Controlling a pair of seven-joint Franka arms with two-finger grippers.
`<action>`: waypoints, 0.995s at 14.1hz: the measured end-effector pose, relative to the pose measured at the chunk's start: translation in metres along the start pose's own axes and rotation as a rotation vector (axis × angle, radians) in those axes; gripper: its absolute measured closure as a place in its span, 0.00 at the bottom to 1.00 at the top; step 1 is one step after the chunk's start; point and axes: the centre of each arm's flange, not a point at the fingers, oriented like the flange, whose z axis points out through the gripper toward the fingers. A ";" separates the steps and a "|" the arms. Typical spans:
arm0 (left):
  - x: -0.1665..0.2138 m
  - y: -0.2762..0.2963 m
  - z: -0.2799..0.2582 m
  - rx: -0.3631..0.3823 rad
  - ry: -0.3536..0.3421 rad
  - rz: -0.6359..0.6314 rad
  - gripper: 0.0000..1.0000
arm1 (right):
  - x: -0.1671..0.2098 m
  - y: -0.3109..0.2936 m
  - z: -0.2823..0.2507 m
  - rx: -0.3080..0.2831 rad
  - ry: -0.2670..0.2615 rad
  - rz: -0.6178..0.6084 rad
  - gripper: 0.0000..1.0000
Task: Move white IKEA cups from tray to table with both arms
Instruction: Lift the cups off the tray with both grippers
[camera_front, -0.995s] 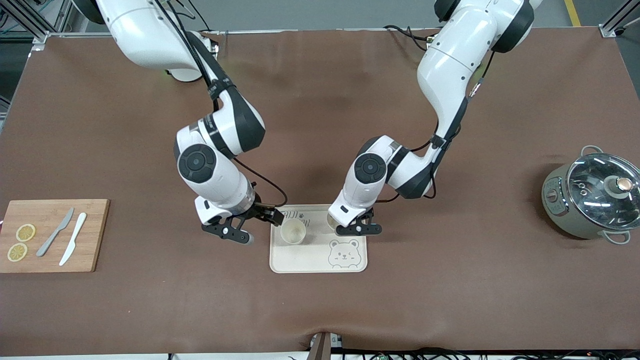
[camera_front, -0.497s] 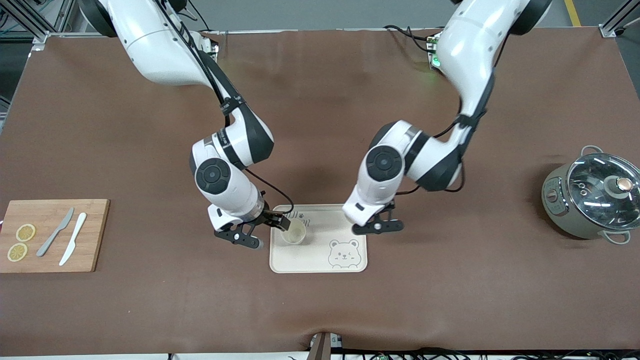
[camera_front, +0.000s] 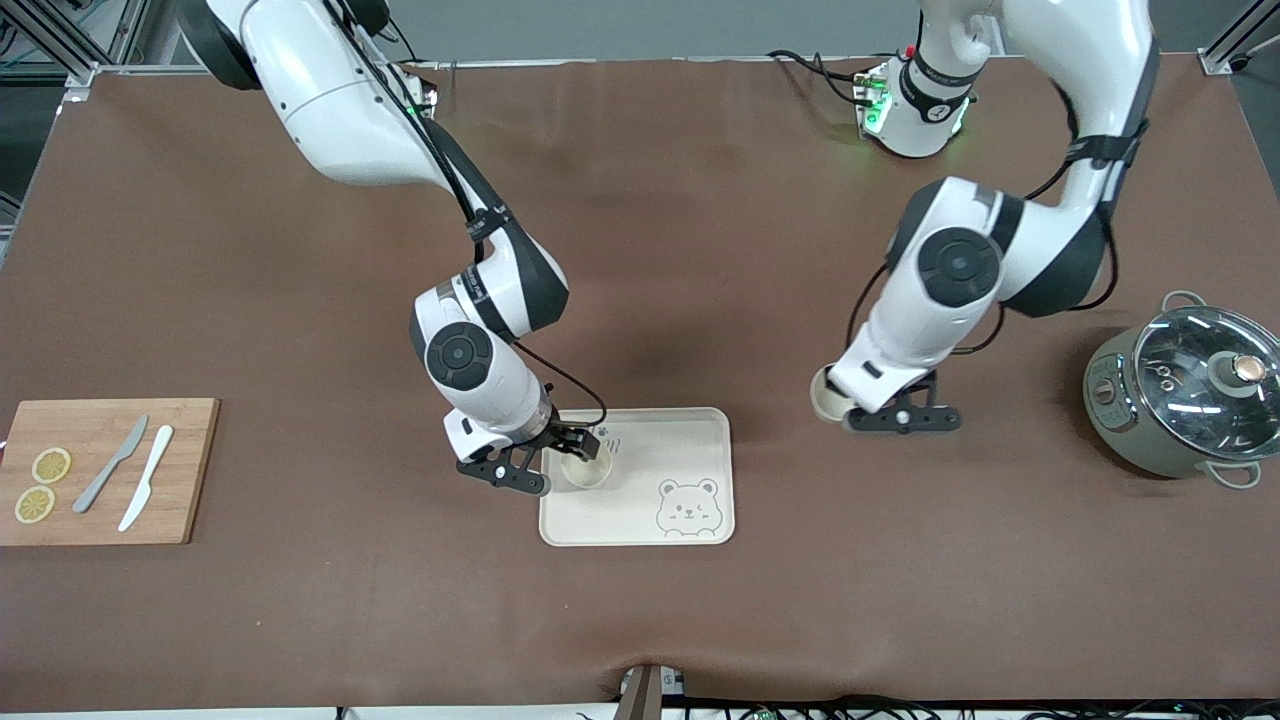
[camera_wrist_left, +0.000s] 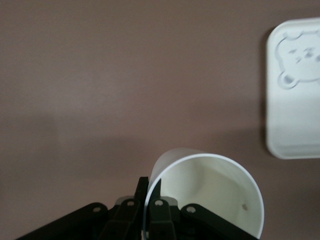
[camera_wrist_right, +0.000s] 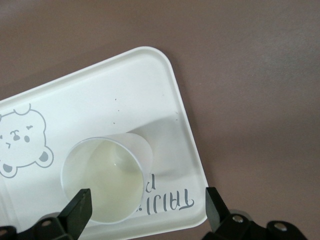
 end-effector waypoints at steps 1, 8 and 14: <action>-0.009 -0.023 0.003 -0.015 -0.009 0.032 0.96 | -0.001 0.000 0.003 -0.002 -0.001 -0.001 0.00; -0.065 -0.144 0.052 -0.146 0.043 0.171 0.96 | -0.009 -0.003 0.027 -0.016 -0.004 -0.021 0.00; -0.077 -0.126 0.107 -0.151 0.093 0.186 0.96 | -0.014 -0.006 0.035 -0.033 0.008 -0.048 0.00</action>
